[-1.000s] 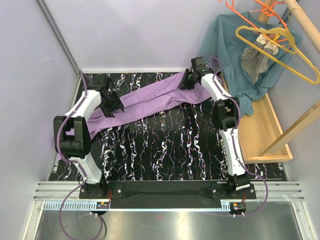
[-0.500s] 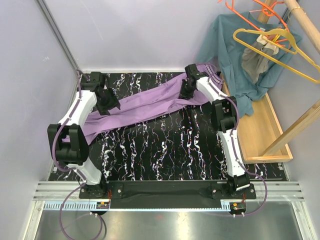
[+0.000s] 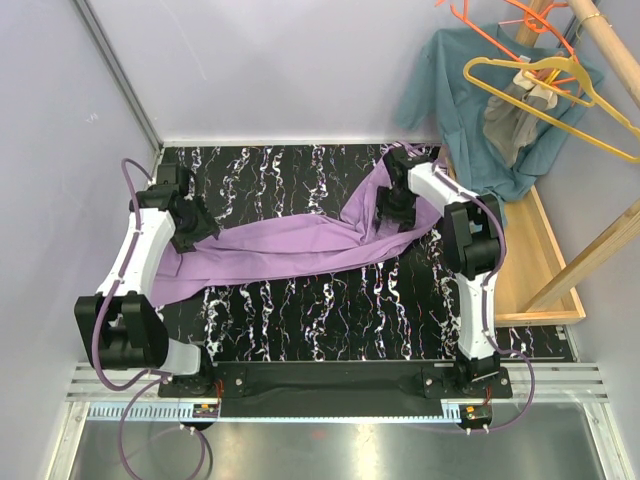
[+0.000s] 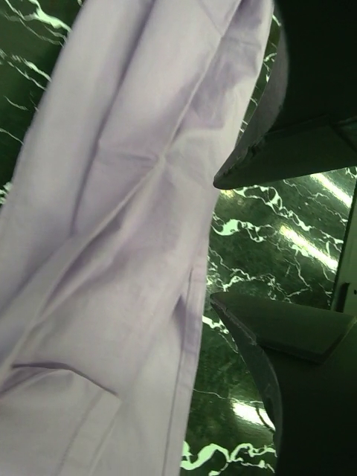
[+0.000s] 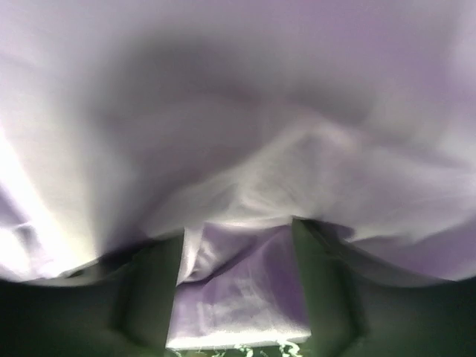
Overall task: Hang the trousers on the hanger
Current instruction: Fold the trousers at the center of the board.
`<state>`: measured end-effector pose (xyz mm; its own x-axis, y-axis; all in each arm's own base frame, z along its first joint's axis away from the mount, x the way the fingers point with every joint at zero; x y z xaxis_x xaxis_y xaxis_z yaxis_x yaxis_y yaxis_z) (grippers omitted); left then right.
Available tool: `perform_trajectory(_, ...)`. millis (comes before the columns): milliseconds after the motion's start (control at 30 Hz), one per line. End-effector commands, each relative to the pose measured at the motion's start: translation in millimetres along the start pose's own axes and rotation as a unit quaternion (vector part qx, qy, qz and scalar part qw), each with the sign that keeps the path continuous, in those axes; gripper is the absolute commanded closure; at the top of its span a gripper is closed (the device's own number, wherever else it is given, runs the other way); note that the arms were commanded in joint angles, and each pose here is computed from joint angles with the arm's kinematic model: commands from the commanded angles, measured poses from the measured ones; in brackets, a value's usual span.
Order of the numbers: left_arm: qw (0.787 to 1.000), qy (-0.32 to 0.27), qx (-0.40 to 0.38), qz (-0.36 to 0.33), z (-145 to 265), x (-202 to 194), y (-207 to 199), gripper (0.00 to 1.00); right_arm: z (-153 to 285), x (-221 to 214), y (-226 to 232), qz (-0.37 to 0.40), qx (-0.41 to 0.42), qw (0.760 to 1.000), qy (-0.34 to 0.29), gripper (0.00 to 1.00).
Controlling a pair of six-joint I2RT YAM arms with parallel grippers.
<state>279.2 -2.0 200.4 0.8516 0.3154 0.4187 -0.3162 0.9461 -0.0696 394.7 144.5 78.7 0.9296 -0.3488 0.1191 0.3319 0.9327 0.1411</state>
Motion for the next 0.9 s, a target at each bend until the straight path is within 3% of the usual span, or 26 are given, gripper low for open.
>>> perform_trajectory(0,0.999,-0.03,0.011,0.008,7.9,1.9,8.0,0.37,67.8,57.5,26.6,-0.005,0.056,0.988,-0.144,0.31)
perform_trajectory(67,0.999,-0.034,0.009,0.006,5.0,4.8,9.9,0.37,74.2,83.6,27.6,-0.037,0.064,0.982,-0.176,0.25)
perform_trajectory(200,1.0,-0.006,-0.01,0.015,-15.2,16.0,14.9,0.37,103.8,145.2,44.6,-0.064,0.106,0.957,-0.263,0.25)
perform_trajectory(267,1.0,-0.003,-0.023,0.016,-19.7,25.8,14.0,0.37,83.5,164.7,45.2,-0.072,0.106,0.956,-0.265,0.27)
perform_trajectory(333,0.999,0.013,-0.022,0.023,-32.7,32.5,17.8,0.37,95.4,184.1,46.0,-0.089,0.127,0.946,-0.286,0.28)
perform_trajectory(433,0.998,0.031,-0.017,0.049,-46.9,42.7,22.3,0.37,75.4,192.7,45.8,-0.102,0.138,0.945,-0.279,0.34)
perform_trajectory(567,0.996,0.05,-0.017,0.077,-60.6,43.1,20.9,0.36,69.5,184.4,45.0,-0.113,0.15,0.946,-0.263,0.53)
perform_trajectory(733,0.992,0.078,0.01,0.101,-85.6,41.3,29.1,0.36,48.5,169.9,31.4,-0.106,0.111,0.96,-0.233,0.57)
perform_trajectory(867,0.973,0.159,0.04,0.163,-111.2,27.5,45.3,0.36,28.9,174.0,26.7,-0.086,0.091,0.965,-0.232,0.53)
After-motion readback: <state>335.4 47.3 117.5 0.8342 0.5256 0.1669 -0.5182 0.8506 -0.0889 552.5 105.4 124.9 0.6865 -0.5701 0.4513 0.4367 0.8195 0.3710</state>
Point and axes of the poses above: each gripper's point midway between its finger pads, its own z axis back along the fingers, its own y axis along the line the jaws close on, x = y × z, the point moved 6 cm from there along z, back along the fingers, and after that the axes turned 12 degrees about -z, right-handed, at the moved point
